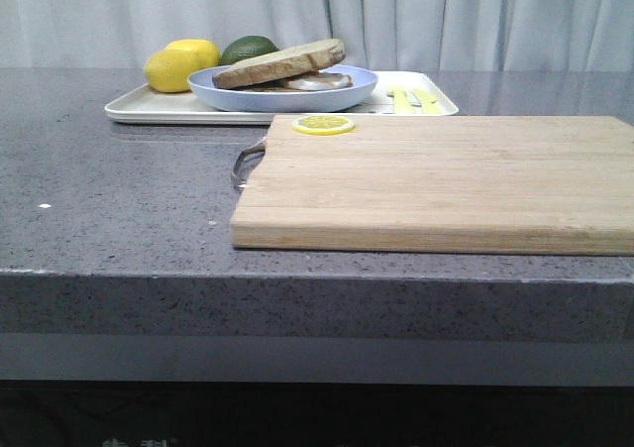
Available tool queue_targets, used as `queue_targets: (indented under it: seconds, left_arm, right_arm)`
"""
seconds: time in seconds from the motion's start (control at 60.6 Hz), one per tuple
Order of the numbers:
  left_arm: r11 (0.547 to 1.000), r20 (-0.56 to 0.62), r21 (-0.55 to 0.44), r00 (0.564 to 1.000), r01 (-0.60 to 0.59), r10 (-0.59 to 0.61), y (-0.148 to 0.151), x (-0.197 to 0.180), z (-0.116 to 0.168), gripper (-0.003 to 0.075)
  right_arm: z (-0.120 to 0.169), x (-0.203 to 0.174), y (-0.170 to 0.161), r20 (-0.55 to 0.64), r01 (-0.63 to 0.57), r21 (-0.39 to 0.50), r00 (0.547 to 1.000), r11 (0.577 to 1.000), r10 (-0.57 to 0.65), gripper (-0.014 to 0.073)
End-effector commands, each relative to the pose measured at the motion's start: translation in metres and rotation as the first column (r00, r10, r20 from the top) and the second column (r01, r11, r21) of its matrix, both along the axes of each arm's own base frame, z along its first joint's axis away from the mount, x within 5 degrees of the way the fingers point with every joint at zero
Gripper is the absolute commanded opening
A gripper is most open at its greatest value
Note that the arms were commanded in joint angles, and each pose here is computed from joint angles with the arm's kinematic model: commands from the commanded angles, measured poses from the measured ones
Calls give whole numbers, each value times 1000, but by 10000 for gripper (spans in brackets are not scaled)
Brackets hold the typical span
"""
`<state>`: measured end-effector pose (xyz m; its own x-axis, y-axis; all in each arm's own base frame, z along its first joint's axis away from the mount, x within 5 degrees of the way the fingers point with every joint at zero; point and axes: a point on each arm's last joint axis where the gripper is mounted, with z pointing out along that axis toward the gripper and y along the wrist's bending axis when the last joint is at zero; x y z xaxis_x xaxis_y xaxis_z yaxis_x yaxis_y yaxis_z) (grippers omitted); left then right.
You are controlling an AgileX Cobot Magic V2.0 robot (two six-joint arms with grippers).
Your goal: Place bread and move sandwich to tray
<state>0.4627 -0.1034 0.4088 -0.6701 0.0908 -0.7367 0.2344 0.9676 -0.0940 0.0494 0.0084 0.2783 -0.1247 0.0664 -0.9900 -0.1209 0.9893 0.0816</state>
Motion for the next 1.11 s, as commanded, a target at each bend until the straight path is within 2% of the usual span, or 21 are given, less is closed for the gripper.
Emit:
queue_targets:
  seconds: [0.0, 0.049, 0.148, 0.346, 0.561, 0.742, 0.94, 1.089]
  left_arm:
    - [994, -22, 107, 1000, -16, 19, -2, -22, 8, -19]
    - [988, -79, 155, 996, -18, 31, 0, -27, -4, -19]
    - [983, -170, 185, 984, -16, 47, 8, -39, -20, -19]
    - [983, -203, 178, 976, -39, 75, 27, -70, -27, -19]
    - [988, -112, 133, 989, -79, 94, 39, -120, -33, -19]
    - [994, 46, 69, 995, -86, 83, 46, -165, -36, -19]
    - [996, 272, -1, 958, -88, 85, 58, -228, -22, -19]
    - [996, 361, -28, 928, -85, 89, 67, -274, -28, -19]
  right_arm:
    - [15, 0, -1, 92, 13, 6, 996, 1000, -14, -68]
    - [15, 0, -1, 93, 14, 6, 996, 1000, -14, -68]
    - [15, 0, -1, 94, 14, 6, 995, 1000, -14, -68]
    - [15, 0, -1, 96, 14, 6, 995, 1000, -14, -68]
    - [15, 0, -1, 90, 13, 5, 996, 1000, -14, -68]
    - [15, 0, -1, 88, 13, 5, 996, 1000, -14, -68]
    - [15, 0, -1, 86, 13, 5, 996, 1000, -13, -68]
    - [14, 0, -1, 85, 13, 5, 996, 1000, -13, -68]
